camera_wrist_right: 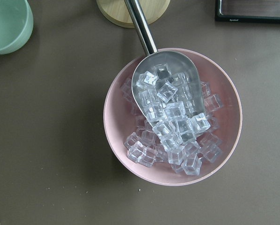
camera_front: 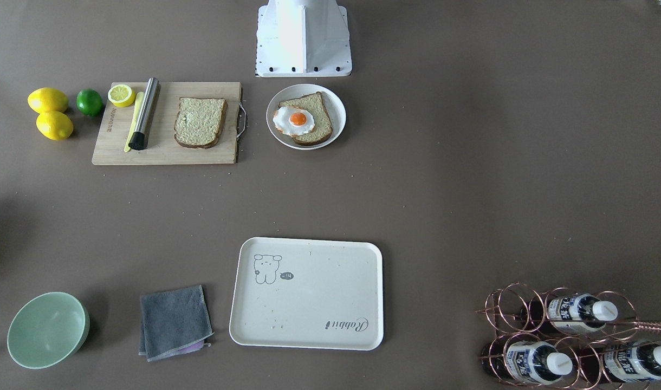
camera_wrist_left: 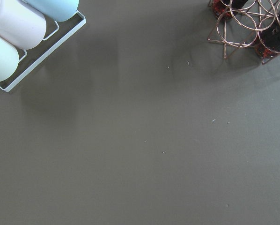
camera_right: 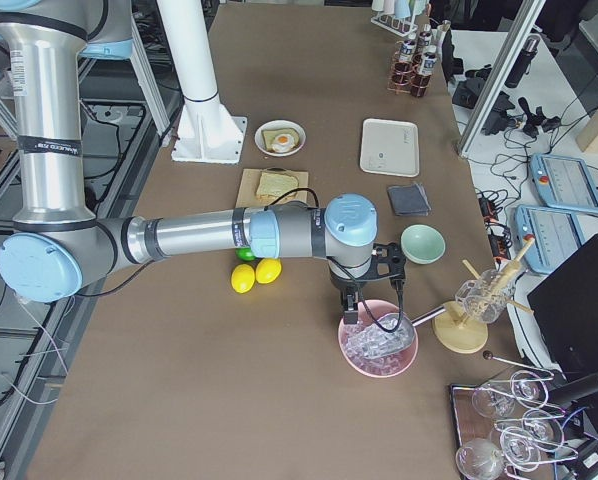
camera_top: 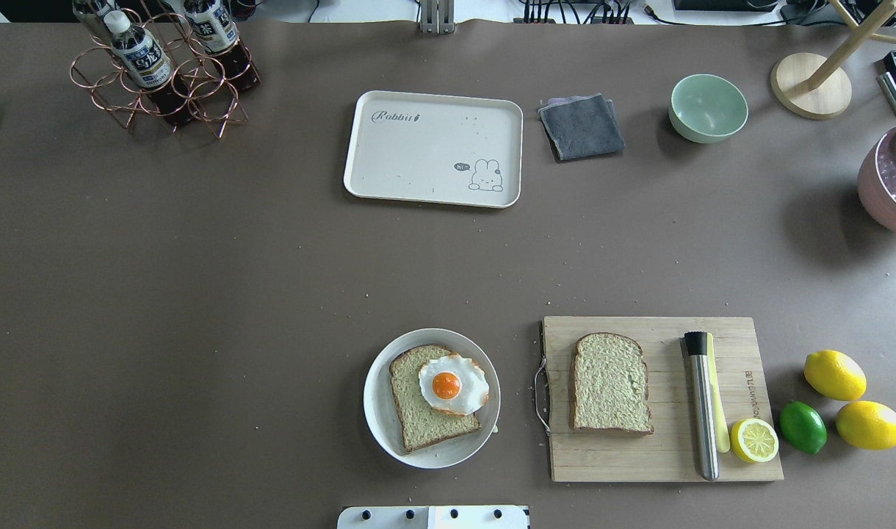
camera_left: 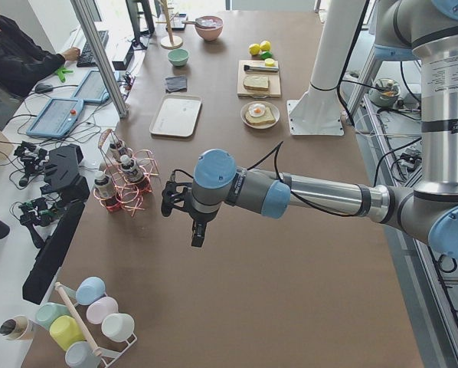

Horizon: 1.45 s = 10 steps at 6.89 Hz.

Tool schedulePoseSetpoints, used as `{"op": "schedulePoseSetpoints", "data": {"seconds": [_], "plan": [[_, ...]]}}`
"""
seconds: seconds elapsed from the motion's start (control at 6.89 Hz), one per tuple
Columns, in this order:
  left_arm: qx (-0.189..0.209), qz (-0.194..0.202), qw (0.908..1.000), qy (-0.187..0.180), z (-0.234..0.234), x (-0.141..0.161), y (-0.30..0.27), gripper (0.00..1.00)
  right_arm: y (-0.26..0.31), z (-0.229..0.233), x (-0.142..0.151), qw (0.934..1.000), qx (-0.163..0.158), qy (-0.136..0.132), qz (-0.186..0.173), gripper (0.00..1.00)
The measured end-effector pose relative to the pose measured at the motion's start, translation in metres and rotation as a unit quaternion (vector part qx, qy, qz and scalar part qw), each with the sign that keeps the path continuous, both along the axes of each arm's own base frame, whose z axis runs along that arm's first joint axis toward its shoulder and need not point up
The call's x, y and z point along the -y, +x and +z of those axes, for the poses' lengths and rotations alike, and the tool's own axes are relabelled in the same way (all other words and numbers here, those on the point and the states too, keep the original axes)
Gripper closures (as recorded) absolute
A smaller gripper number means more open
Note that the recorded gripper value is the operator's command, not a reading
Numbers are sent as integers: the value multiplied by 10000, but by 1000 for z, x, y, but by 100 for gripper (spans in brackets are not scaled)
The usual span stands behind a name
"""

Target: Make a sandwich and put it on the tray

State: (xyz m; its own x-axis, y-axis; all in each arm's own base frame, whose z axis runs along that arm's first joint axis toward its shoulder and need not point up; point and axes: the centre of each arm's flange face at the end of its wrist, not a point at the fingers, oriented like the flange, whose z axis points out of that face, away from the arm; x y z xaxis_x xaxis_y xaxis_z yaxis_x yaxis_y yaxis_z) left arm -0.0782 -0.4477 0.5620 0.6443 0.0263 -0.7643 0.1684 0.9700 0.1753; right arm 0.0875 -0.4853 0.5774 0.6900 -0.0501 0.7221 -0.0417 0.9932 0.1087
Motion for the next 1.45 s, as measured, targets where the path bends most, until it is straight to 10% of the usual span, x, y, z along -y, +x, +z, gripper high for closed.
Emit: {"op": "schedulePoseSetpoints", "data": {"seconds": [1.45], "plan": [[-3,0,10000,9,1,-4,0,3,-1,6,-10,10000,69,-45,-26,0]]}}
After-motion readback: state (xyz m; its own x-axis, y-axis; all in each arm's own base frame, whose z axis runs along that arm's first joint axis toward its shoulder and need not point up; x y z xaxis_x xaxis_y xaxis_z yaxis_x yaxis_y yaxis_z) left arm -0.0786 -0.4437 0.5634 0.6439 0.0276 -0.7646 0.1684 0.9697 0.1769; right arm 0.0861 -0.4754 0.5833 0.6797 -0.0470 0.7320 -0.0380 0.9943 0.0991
